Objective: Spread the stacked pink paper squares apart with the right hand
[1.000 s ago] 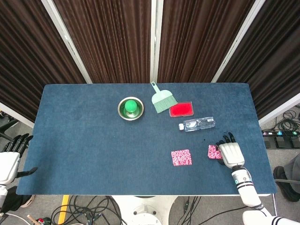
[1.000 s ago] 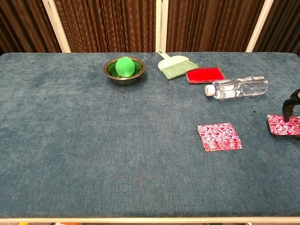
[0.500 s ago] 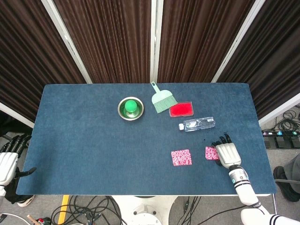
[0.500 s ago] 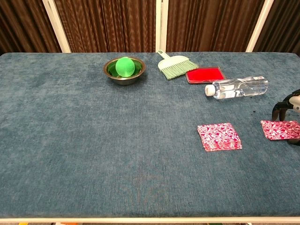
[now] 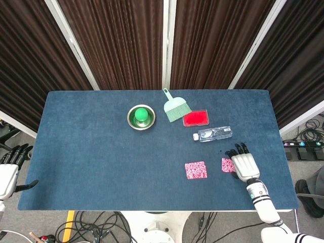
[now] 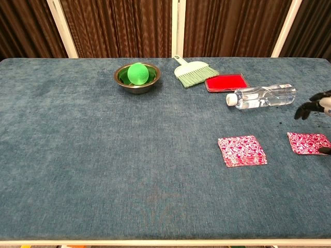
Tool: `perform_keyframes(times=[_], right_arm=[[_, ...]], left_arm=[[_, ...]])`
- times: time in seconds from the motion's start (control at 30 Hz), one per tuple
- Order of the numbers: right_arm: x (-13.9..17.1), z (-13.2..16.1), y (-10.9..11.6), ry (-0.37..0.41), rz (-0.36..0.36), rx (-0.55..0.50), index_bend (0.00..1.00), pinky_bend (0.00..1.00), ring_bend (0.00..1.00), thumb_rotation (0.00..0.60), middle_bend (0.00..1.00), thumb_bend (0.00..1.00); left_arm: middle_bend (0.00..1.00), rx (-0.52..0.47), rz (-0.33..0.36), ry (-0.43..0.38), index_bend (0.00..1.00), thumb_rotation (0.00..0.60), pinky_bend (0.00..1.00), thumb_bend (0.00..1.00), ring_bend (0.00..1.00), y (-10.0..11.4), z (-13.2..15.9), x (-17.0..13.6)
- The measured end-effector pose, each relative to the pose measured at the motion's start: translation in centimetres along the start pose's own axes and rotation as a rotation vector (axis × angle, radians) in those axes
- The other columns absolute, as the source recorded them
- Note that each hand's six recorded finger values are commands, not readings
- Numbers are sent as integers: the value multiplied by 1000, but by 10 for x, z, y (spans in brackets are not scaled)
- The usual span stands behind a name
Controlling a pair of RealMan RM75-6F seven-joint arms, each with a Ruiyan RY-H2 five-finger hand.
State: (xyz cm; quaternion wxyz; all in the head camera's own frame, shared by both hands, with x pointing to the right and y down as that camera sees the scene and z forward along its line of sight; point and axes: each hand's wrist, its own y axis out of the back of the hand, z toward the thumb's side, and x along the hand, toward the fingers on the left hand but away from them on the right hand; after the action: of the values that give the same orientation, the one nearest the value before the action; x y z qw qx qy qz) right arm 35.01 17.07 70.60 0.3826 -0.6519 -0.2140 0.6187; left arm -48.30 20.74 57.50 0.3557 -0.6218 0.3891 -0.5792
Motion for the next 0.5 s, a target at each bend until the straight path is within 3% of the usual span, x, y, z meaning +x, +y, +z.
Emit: perform_keyframes(times=[0.17, 0.5], right_arm=[[-1, 33, 15, 92, -14, -2, 247, 0, 62, 600, 258, 92], [-17, 94, 27, 227, 49, 91, 209, 0, 27, 600, 245, 81]], left_arm=[[66, -1, 5, -3, 88, 600, 176, 0, 43, 2, -1, -2], [66, -13, 15, 7, 88, 600, 175, 0, 43, 7, -9, -6]])
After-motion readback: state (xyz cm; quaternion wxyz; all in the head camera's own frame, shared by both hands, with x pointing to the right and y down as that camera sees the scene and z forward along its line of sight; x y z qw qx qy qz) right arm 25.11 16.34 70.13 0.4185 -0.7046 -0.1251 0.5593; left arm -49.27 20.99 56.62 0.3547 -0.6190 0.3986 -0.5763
